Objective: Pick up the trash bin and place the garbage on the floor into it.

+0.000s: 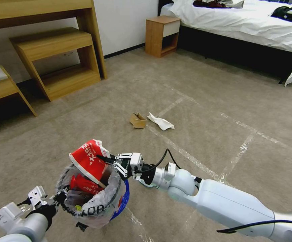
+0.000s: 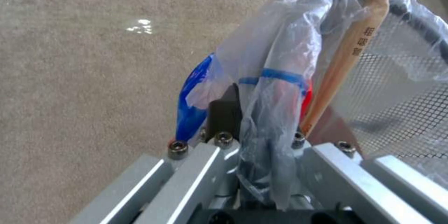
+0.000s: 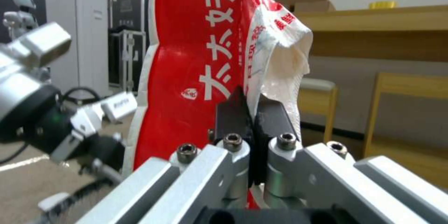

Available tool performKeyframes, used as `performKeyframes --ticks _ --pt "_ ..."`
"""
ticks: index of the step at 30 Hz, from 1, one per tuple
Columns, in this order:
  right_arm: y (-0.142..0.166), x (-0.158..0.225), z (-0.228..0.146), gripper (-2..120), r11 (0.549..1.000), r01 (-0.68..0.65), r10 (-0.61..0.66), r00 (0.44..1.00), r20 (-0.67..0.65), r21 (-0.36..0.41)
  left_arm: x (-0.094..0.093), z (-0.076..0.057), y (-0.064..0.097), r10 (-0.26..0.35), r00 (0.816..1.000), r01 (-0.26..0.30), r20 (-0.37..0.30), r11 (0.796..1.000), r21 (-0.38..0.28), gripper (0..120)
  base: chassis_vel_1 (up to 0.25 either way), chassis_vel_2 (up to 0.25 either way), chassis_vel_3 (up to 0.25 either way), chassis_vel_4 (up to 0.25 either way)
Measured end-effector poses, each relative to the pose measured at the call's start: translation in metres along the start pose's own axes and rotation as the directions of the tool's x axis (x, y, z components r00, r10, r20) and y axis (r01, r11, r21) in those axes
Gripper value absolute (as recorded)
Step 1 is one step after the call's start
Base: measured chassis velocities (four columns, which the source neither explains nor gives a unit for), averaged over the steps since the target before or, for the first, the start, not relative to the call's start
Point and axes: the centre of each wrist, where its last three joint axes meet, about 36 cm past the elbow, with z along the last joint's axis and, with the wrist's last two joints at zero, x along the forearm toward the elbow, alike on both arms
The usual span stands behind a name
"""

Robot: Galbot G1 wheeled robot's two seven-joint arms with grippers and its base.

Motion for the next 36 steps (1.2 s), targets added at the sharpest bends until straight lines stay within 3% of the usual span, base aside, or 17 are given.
performKeyframes --ticks 23,33,36 --pt "0.006 0.019 0.044 0 0.999 0.037 -0.035 0.993 -0.115 0.013 0.005 0.004 -0.005 0.008 1.0 -0.008 -0.008 1.0 0.0 0 0.0 0.0 0.0 0.0" --pt "-0.002 0.017 0.042 0 0.997 0.069 -0.065 0.993 -0.096 0.036 0.003 0.003 -0.005 0.01 1.0 -0.01 -0.007 1.0 0.0 0 0.0 0.0 0.0 0.0" --pt "-0.005 0.016 0.039 7 0.995 0.088 -0.084 0.992 -0.089 0.045 0.002 0.005 -0.005 0.011 1.0 -0.011 -0.009 1.0 0.0 0 0.0 0.0 0.0 0.0"
